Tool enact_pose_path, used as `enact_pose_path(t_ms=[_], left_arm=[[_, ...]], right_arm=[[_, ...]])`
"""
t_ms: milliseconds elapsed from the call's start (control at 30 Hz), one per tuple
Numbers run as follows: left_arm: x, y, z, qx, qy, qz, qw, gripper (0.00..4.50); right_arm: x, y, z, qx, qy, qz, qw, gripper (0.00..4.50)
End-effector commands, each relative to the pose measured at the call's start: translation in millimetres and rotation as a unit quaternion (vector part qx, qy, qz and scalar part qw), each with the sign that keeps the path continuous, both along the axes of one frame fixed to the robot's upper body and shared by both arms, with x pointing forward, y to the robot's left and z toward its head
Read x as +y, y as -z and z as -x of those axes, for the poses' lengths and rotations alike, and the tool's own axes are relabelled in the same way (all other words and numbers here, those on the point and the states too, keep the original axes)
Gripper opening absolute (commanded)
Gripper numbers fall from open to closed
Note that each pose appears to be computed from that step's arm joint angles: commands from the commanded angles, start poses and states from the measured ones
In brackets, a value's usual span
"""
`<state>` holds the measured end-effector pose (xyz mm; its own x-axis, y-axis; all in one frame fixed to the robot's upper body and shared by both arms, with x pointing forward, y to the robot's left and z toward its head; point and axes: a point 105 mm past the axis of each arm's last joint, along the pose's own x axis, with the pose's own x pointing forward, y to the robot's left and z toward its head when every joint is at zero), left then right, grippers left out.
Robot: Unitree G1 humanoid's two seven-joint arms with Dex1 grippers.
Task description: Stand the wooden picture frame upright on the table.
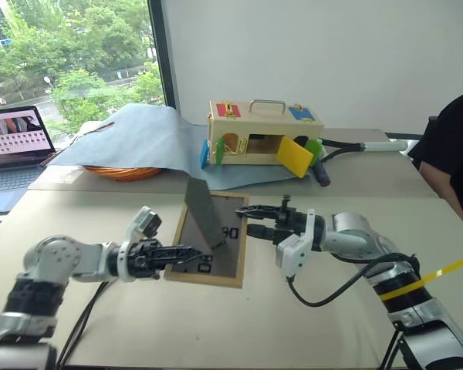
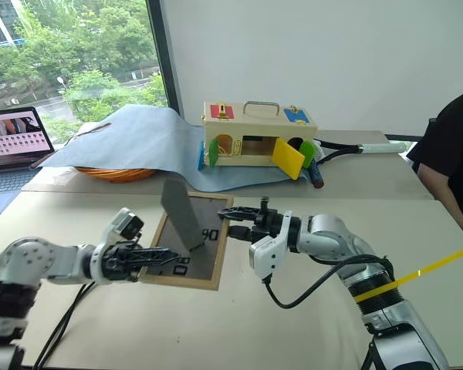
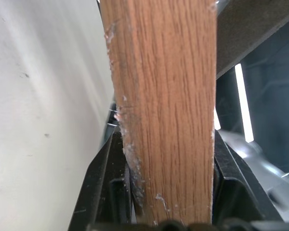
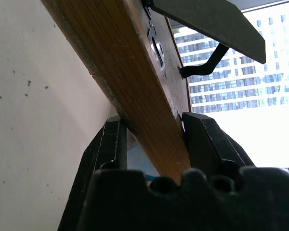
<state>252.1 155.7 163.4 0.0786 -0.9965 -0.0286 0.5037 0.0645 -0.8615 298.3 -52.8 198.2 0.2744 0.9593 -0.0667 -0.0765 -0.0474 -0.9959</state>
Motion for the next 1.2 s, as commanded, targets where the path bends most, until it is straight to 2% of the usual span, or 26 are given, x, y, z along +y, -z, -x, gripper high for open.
enact_pose_path(t_ms=[33,100,167,233,367,433,467,500,567,700,800,833,933,1067,1200], left_arm=[[29,-26,-15,-0.105,-0.077,-0.022,0.991,2.53],[30,-29,-12,-0.111,-0.073,-0.011,0.991,3.46],[32,-33,-9,-0.119,-0.073,-0.007,0.990,4.17],[41,-37,-6,-0.134,-0.083,-0.013,0.987,4.50],[62,-40,-16,-0.174,-0.150,-0.056,0.972,4.50],[71,-52,-20,-0.215,-0.185,-0.026,0.959,4.50],[76,-60,-21,-0.260,-0.207,-0.015,0.943,4.50],[79,-65,-20,-0.299,-0.229,-0.011,0.926,4.50],[82,-71,-16,-0.334,-0.254,0.008,0.908,4.50],[72,-58,-15,-0.319,-0.248,0.000,0.915,4.50],[65,-51,-12,-0.317,-0.238,-0.003,0.918,4.50],[64,-50,-12,-0.317,-0.237,-0.002,0.918,4.50],[62,-49,-11,-0.311,-0.233,0.006,0.921,4.50],[60,-49,-11,-0.311,-0.227,0.018,0.923,4.50],[58,-47,-12,-0.310,-0.223,0.013,0.924,4.50]], right_arm=[[-49,-21,-34,0.068,0.098,-0.119,0.986,1.46],[-46,-19,-33,0.075,0.091,-0.117,0.986,1.36],[-46,-18,-33,0.086,0.087,-0.119,0.985,1.18],[-47,-16,-34,0.111,0.088,-0.128,0.982,1.16],[-54,-17,-41,0.217,0.094,-0.180,0.955,1.15],[-59,-17,-46,0.276,0.098,-0.208,0.933,1.15],[-61,-15,-47,0.328,0.097,-0.222,0.913,1.15],[-63,-14,-49,0.390,0.090,-0.248,0.882,1.15],[-64,-3,-45,0.524,0.065,-0.271,0.805,1.15],[-63,5,-44,0.622,0.046,-0.321,0.713,1.14],[-64,16,-48,0.663,0.049,-0.352,0.659,1.14],[-64,19,-50,0.672,0.050,-0.360,0.645,1.14],[-64,33,-52,0.679,0.071,-0.359,0.637,1.14],[-69,60,-55,0.709,0.087,-0.385,0.584,1.14],[-69,86,-40,0.718,0.112,-0.371,0.578,1.14]])
